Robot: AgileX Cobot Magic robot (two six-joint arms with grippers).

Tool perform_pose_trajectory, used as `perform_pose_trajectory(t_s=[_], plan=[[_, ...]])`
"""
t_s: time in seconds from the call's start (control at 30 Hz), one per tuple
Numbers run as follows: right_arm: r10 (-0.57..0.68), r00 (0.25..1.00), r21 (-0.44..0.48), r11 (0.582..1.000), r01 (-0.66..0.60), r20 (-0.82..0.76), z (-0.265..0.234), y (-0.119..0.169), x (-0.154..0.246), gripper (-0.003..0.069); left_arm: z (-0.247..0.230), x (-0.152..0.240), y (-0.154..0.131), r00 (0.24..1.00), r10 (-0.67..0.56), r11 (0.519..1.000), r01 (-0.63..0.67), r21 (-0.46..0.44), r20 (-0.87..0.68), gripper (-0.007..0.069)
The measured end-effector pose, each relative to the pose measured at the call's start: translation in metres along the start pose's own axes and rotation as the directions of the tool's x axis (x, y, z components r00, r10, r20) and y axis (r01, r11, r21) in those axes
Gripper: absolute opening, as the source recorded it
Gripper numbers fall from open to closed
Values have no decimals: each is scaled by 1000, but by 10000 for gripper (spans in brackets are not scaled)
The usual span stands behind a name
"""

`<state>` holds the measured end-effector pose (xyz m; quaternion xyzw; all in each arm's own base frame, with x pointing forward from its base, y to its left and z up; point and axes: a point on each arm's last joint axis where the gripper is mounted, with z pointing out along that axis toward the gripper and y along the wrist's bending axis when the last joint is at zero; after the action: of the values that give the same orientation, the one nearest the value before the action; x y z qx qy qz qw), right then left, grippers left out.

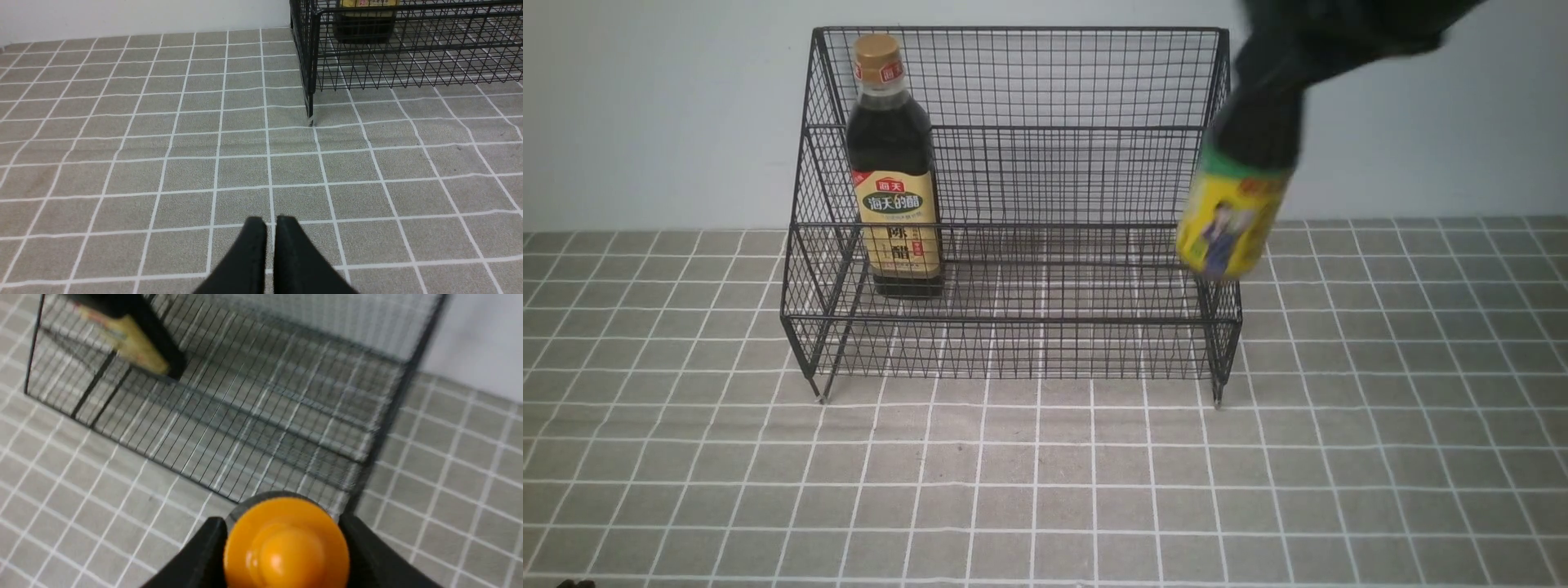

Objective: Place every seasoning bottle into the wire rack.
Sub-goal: Use the right arm to put the condiment bottle back on the shelf

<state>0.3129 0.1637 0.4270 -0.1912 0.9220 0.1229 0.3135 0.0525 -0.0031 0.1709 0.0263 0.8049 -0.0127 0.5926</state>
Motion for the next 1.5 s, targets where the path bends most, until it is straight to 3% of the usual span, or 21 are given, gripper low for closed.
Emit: perform_pose_trajectory(t_s=[0.2, 0.83, 1.3, 1.5], plan=[[18, 991, 91, 996, -6, -130, 66, 1, 3, 315, 0, 0, 0, 1000, 0, 1000, 0, 0, -1, 15], [36, 999, 95, 995, -32, -34, 85, -1, -7, 314, 0, 0, 0, 1000, 0, 1000, 0, 0, -3, 15], [56, 967, 125, 992, -25, -250, 140, -5, 14, 314, 0, 0, 0, 1000, 0, 1000, 0, 0, -3, 15], [61, 969, 113, 993, -34, -241, 137, -4, 13, 470, 0, 0, 0, 1000, 0, 1000, 0, 0, -3, 15]])
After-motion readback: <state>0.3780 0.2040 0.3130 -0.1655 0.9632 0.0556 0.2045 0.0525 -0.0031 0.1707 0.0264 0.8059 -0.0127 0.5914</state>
